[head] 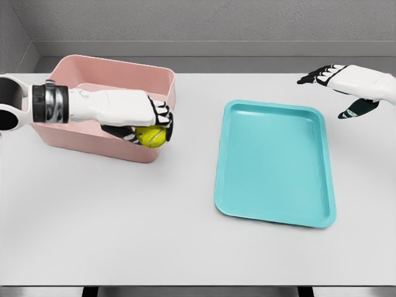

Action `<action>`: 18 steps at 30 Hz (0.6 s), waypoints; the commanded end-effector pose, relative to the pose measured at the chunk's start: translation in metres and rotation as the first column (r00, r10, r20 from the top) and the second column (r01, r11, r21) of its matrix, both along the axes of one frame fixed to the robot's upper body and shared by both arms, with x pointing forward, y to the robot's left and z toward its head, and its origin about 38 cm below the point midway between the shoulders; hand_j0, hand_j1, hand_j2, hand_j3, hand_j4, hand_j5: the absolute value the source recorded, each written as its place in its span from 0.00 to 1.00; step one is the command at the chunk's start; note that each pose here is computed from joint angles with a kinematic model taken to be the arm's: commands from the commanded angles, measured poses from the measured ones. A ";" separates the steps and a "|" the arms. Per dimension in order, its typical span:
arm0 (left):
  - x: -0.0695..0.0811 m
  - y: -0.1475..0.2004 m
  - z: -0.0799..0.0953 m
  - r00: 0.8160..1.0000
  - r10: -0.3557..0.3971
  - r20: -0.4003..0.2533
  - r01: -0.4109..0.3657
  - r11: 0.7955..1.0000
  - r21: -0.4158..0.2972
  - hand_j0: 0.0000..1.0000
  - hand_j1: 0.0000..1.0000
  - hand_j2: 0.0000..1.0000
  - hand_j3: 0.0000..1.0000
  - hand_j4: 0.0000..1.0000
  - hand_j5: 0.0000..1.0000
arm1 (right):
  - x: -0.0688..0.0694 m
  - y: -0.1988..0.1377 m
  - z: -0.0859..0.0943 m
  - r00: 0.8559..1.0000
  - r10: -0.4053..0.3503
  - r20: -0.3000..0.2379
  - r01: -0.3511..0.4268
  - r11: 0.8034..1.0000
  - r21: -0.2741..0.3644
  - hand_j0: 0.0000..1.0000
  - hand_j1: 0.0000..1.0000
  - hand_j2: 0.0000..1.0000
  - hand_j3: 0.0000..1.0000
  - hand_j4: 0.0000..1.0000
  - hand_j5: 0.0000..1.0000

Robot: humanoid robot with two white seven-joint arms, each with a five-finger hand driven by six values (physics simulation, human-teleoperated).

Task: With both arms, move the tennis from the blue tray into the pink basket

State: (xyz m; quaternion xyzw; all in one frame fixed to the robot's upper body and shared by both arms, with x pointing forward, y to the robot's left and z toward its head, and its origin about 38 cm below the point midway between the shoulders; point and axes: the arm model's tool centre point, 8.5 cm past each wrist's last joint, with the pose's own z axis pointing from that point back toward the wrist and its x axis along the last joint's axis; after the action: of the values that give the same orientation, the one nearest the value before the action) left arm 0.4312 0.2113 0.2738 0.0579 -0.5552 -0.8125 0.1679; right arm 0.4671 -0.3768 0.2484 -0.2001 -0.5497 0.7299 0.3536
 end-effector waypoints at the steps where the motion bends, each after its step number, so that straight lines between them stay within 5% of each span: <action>1: 0.010 0.011 -0.001 0.999 0.046 -0.010 -0.046 0.999 -0.003 0.26 0.26 0.26 0.26 0.26 0.26 | 0.000 0.000 0.002 1.000 -0.002 0.003 0.002 1.000 0.007 1.00 1.00 1.00 1.00 1.00 1.00; 11: 0.055 0.039 -0.015 0.976 0.213 -0.054 -0.213 0.977 0.007 0.26 0.26 0.26 0.26 0.26 0.26 | 0.000 0.000 0.002 1.000 -0.002 0.003 0.002 1.000 0.007 1.00 1.00 1.00 1.00 1.00 1.00; 18: 0.089 0.063 -0.039 0.925 0.358 -0.129 -0.360 0.933 0.009 0.26 0.26 0.26 0.26 0.26 0.26 | 0.000 0.001 0.002 1.000 -0.001 0.003 0.001 1.000 0.008 1.00 1.00 1.00 1.00 1.00 1.00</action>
State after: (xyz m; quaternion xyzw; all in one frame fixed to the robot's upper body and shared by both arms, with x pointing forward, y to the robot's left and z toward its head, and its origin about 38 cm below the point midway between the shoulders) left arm 0.5137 0.2666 0.2419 0.1036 -0.5308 -0.7754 0.3260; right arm 0.4673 -0.3758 0.2489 -0.1998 -0.5505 0.7299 0.3524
